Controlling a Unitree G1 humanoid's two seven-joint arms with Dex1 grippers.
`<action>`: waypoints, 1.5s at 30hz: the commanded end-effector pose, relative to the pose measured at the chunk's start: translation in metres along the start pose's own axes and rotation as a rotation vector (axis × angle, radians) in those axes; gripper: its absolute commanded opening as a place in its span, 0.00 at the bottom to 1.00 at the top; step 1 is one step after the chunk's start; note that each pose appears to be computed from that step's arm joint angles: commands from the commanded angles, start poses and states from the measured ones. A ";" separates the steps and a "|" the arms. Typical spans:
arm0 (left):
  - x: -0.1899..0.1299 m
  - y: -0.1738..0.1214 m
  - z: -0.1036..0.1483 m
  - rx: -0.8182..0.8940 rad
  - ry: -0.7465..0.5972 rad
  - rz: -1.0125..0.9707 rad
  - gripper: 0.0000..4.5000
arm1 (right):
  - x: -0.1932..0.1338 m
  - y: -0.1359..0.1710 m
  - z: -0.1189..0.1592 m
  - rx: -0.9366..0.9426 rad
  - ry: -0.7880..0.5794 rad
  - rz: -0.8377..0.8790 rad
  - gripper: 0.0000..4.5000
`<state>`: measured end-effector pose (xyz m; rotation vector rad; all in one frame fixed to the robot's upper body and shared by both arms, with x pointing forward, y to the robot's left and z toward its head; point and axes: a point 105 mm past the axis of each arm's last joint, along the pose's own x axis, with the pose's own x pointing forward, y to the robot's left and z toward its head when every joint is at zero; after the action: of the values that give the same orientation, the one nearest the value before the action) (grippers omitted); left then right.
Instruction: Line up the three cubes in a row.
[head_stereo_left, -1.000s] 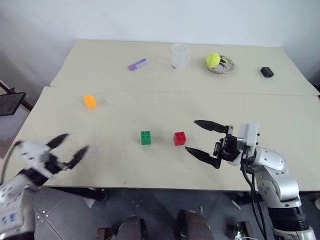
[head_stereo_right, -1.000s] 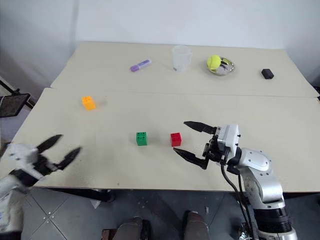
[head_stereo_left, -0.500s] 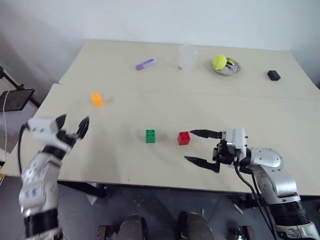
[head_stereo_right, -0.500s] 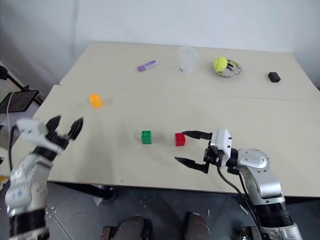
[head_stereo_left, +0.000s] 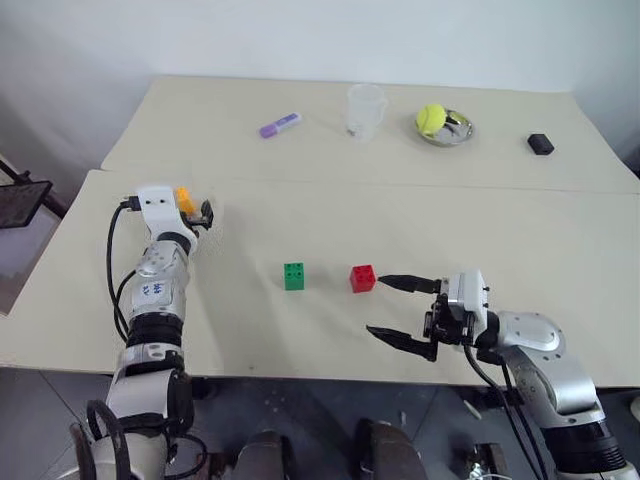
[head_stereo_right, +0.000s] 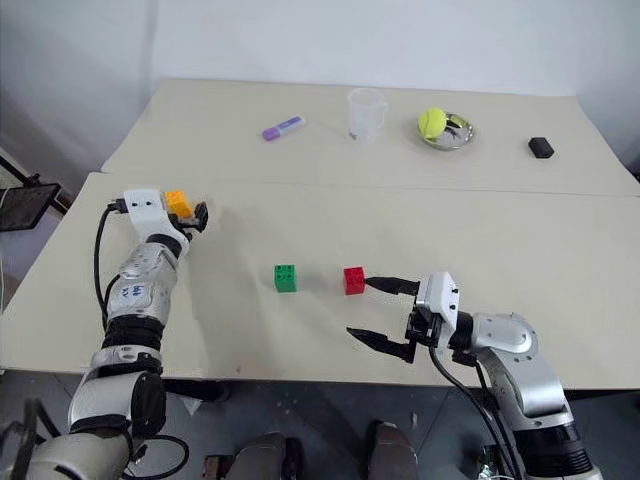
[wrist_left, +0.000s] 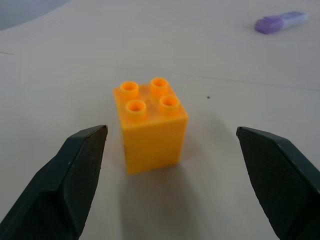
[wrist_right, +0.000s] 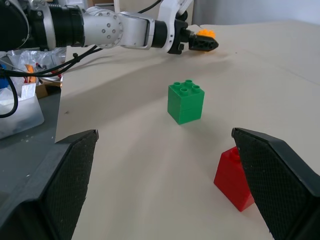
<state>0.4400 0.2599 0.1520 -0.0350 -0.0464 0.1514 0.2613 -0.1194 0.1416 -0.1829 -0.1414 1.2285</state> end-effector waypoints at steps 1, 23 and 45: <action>0.008 -0.002 0.012 -0.010 -0.042 0.026 0.97 | -0.002 -0.001 0.011 -0.040 -0.012 -0.015 1.00; -0.062 -0.005 0.029 0.216 -0.098 -0.875 0.33 | -0.019 0.001 0.000 -0.038 0.033 -0.095 1.00; -0.097 -0.030 -0.026 0.524 0.202 -1.482 0.33 | -0.051 0.007 0.009 -0.031 0.136 -0.100 1.00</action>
<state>0.3524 0.2179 0.1290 0.4988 0.1325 -1.2847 0.2385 -0.1617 0.1378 -0.2546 -0.0217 1.1146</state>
